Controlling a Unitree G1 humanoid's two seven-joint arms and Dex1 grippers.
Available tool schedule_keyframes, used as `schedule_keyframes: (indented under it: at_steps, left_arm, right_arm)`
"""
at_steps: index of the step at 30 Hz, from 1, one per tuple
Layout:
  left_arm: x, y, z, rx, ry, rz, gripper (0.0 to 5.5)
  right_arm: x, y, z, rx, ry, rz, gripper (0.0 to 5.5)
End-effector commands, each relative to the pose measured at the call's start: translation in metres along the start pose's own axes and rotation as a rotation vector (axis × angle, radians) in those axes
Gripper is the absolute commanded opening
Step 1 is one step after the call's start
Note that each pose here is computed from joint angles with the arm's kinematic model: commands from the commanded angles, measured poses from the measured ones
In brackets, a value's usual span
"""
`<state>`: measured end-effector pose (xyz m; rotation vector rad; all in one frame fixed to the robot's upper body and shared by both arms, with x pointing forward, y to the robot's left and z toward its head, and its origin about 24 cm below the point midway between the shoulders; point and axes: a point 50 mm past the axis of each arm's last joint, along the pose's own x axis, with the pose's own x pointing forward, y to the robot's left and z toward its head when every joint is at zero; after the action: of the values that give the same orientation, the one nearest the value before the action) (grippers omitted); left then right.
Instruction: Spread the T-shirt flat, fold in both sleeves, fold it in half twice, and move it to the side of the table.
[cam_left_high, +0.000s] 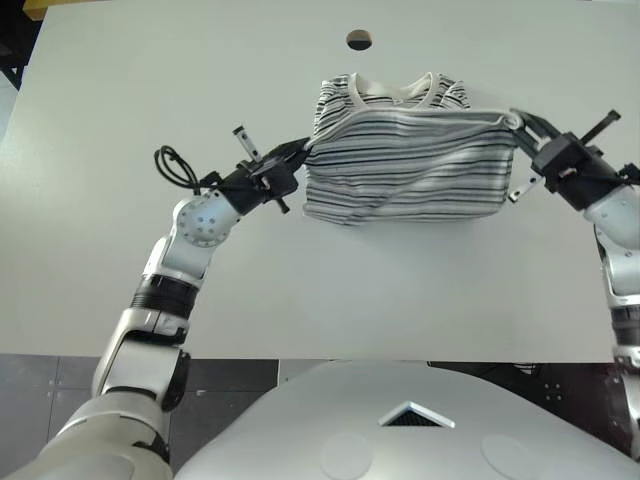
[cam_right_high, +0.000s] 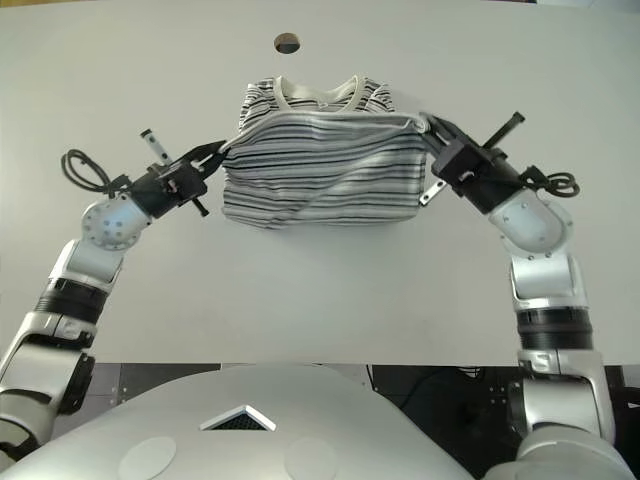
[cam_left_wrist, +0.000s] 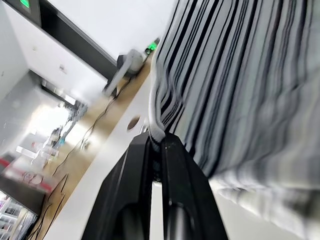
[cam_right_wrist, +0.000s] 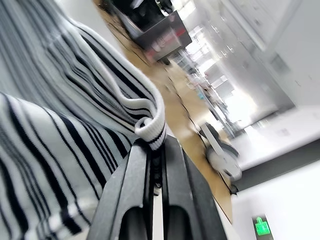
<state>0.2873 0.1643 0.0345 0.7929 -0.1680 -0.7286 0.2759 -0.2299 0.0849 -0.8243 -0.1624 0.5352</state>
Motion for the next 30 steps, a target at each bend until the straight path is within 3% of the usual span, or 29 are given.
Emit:
schedule_keyframes:
  at_steps: [1,7,15,16,21,30]
  left_arm:
    - [0.035,0.024,-0.005,0.040,0.059,0.095,0.11]
    - [0.062,0.044,-0.005,0.065,0.142,0.170,0.11]
    - [0.068,0.032,-0.017,0.131,0.286,0.091,0.11]
    - [0.069,0.030,-0.018,0.130,0.303,0.086,0.45]
    - [0.076,0.028,-0.018,0.105,0.369,0.097,1.20]
    - [0.078,0.052,-0.017,-0.002,0.436,0.288,2.63]
  right_arm:
    - [0.033,-0.004,-0.017,-0.019,0.082,-0.094,0.10]
    - [0.065,0.000,-0.032,-0.052,0.184,-0.123,0.10]
    - [0.080,0.018,-0.040,-0.086,0.281,-0.067,0.10]
    - [0.082,0.018,-0.041,-0.087,0.294,-0.071,0.10]
    - [0.093,0.013,-0.037,-0.091,0.341,-0.096,1.08]
    - [0.106,0.006,-0.030,-0.065,0.375,-0.120,2.70]
